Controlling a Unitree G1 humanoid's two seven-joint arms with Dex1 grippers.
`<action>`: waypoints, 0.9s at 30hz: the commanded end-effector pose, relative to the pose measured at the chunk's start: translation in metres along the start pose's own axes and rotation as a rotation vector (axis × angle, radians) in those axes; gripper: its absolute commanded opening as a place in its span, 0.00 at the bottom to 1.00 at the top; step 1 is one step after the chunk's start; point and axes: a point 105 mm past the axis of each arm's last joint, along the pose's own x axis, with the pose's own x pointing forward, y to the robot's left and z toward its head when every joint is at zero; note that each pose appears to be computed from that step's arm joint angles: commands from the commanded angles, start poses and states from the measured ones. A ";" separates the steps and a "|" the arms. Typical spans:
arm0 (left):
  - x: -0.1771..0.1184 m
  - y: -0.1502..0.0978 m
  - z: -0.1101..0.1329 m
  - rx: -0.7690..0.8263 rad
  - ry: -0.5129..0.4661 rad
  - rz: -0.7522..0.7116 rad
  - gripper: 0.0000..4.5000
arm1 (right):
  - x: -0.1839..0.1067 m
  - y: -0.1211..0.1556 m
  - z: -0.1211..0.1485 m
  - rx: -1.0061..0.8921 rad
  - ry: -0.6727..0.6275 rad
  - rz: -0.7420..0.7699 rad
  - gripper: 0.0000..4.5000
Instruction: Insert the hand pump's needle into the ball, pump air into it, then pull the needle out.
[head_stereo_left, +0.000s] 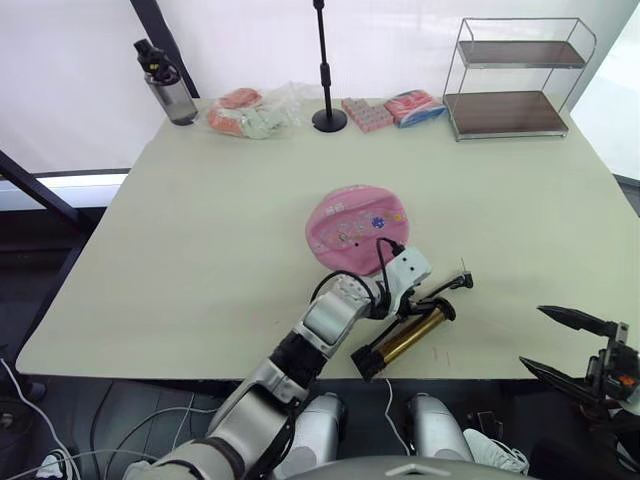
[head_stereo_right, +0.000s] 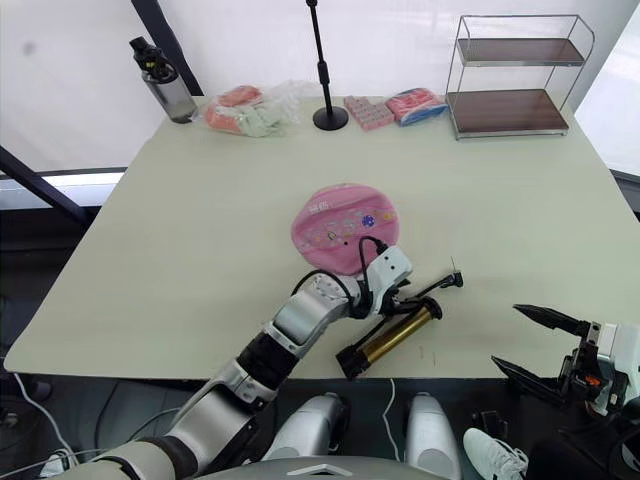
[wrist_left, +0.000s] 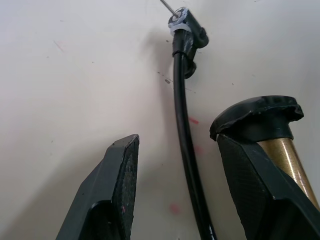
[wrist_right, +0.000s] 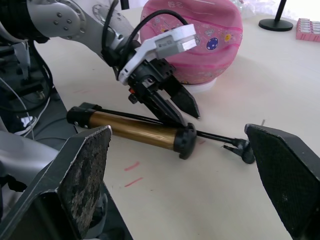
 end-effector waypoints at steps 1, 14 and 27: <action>0.005 0.006 0.013 0.021 -0.029 0.022 0.59 | -0.003 0.001 0.008 -0.035 -0.025 -0.001 1.00; 0.022 0.001 -0.008 0.072 0.079 -0.015 0.59 | -0.005 -0.004 0.005 -0.054 -0.025 -0.020 1.00; 0.019 -0.006 -0.024 0.067 0.129 -0.070 0.59 | -0.002 -0.008 0.003 -0.068 -0.035 -0.029 1.00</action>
